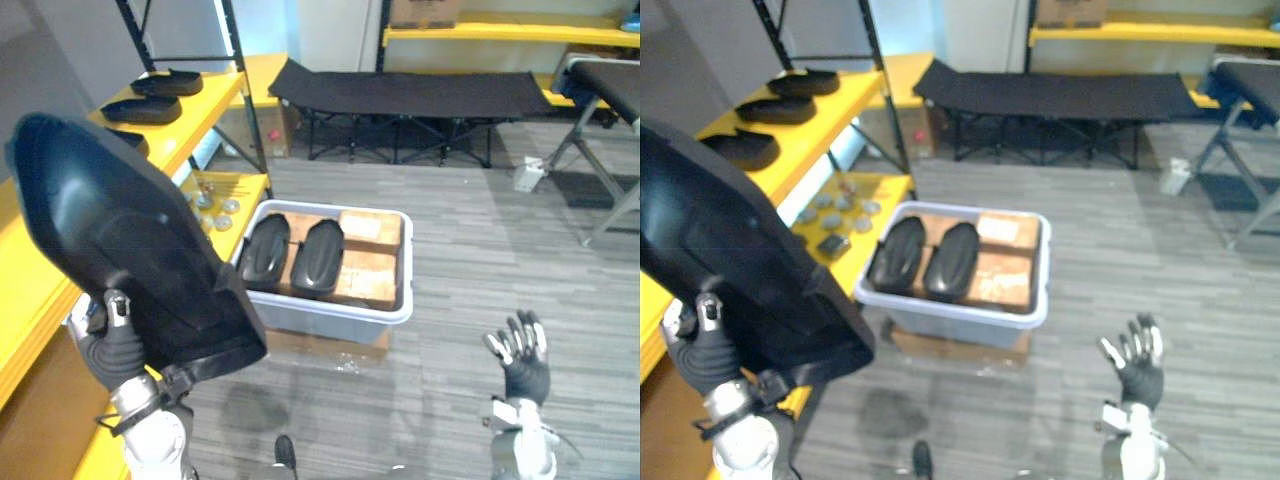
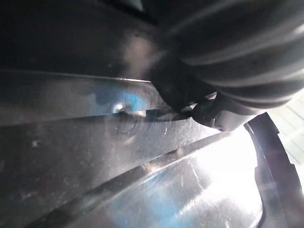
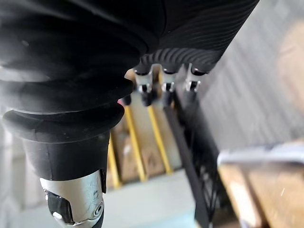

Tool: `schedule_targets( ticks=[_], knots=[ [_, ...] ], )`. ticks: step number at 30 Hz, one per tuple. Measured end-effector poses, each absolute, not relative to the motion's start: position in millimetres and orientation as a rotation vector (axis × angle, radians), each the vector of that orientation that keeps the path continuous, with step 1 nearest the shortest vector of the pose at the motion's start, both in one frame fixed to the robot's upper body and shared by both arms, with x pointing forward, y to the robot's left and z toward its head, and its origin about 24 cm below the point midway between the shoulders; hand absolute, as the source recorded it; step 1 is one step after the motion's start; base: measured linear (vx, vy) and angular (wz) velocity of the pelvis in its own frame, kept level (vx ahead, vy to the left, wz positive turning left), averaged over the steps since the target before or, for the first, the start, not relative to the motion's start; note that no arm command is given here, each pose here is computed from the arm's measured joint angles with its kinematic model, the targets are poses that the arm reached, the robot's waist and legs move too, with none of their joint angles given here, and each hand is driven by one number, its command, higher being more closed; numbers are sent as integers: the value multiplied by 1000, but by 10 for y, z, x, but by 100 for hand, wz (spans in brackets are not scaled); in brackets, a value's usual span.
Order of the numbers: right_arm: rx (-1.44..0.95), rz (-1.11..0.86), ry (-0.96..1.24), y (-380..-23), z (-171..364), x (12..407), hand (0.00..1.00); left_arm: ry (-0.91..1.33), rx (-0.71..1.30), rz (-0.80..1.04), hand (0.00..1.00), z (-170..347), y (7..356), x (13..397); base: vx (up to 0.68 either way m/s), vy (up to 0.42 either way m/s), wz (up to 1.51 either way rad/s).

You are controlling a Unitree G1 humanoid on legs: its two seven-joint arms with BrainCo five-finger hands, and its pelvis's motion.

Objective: Walk over and take plastic housings, then place them on the shelf

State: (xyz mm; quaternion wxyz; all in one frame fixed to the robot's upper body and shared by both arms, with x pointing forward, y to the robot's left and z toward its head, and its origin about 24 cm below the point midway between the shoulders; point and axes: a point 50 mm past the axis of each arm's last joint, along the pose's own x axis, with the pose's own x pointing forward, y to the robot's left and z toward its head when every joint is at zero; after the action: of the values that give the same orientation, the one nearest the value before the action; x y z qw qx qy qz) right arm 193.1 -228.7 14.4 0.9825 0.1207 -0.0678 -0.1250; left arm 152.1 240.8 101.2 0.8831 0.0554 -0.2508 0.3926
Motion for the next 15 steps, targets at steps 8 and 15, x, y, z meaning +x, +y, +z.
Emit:
schedule_targets(
  ticks=[8,15],
  knots=[
    [220,68,-178,-1488,329,2381,0,-446,266,1153,100,984,2788,941,30,-45,77],
    [134,20,-192,-1446,416,2550,0,-465,195,1117,100,984,2824,836,5,-33,58]
  ],
)
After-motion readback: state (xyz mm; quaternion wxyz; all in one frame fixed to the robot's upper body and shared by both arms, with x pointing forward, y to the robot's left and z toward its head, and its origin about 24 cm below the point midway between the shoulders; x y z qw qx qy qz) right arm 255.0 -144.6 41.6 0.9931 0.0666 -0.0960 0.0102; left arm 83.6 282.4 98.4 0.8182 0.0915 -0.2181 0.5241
